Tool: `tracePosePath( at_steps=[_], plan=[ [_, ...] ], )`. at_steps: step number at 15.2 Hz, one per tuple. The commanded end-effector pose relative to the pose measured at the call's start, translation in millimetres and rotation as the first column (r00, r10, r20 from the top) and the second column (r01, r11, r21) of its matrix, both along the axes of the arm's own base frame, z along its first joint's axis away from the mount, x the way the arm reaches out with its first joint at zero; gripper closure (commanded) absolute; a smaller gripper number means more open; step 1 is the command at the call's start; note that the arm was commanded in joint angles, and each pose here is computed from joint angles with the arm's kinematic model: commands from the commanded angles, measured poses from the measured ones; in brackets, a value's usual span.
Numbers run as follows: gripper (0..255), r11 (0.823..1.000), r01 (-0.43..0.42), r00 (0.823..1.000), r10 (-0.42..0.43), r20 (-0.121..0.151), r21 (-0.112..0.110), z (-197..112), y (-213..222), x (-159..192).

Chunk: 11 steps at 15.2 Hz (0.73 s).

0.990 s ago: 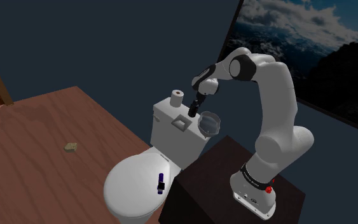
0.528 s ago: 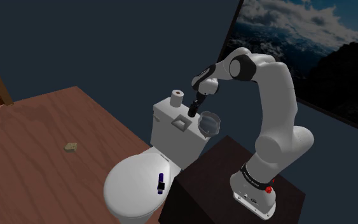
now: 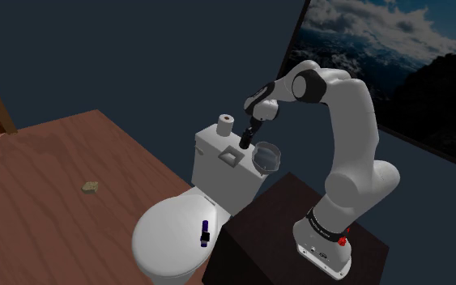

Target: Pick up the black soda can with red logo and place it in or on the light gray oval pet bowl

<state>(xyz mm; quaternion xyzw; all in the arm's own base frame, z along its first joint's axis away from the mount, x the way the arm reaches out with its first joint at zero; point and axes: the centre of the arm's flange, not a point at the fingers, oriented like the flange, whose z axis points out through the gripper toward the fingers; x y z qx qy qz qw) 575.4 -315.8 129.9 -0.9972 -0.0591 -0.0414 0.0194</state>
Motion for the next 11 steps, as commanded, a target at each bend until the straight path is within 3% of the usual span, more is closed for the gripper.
tracePosePath(
  at_steps=[1, 11],
  plan=[
    [255, 1.000, -0.001, 1.000, 0.001, -0.002, 0.002, 4.0, 1.0, -0.4],
    [255, 1.000, -0.001, 1.000, 0.001, -0.002, 0.002, 56.8, 1.0, -0.4]
  ],
)
